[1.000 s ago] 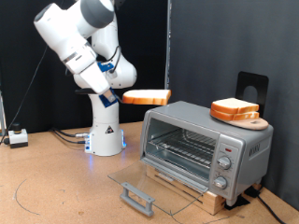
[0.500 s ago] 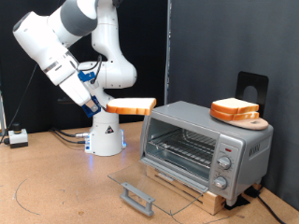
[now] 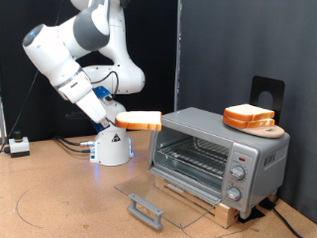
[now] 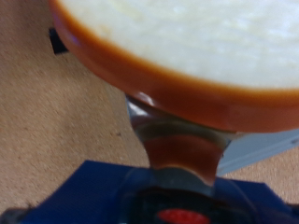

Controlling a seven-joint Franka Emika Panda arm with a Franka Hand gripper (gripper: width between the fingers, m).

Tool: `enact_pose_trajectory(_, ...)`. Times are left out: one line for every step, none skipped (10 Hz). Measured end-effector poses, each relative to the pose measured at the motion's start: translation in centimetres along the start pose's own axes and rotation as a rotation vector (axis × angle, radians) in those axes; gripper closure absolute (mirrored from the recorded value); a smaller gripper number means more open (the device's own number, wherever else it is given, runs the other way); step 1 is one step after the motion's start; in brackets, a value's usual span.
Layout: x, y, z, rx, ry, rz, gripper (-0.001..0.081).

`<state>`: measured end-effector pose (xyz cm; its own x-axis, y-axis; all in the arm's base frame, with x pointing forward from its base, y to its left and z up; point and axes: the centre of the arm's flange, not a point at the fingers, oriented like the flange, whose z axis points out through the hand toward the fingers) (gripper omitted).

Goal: Make a piece of toast with the oven

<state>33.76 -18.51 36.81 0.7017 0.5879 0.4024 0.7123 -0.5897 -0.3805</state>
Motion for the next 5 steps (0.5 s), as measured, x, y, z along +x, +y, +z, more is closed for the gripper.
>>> enact_pose_trajectory(-0.5, 0.4, 0.8, -0.025, -0.007, 0.011, 0.0346)
enact_pose_trajectory(-1.0, 0.8, 1.6, -0.042, -0.014, 0.024, 0.0346)
enact_pose_trajectory(-1.5, 1.3, 2.4, -0.053, -0.024, 0.036, 0.0346)
enact_pose_trajectory(-1.9, 1.8, 3.1, -0.057, -0.031, 0.037, 0.0346)
enact_pose_trajectory(-2.1, 2.1, 3.6, -0.058, -0.029, 0.036, 0.0346)
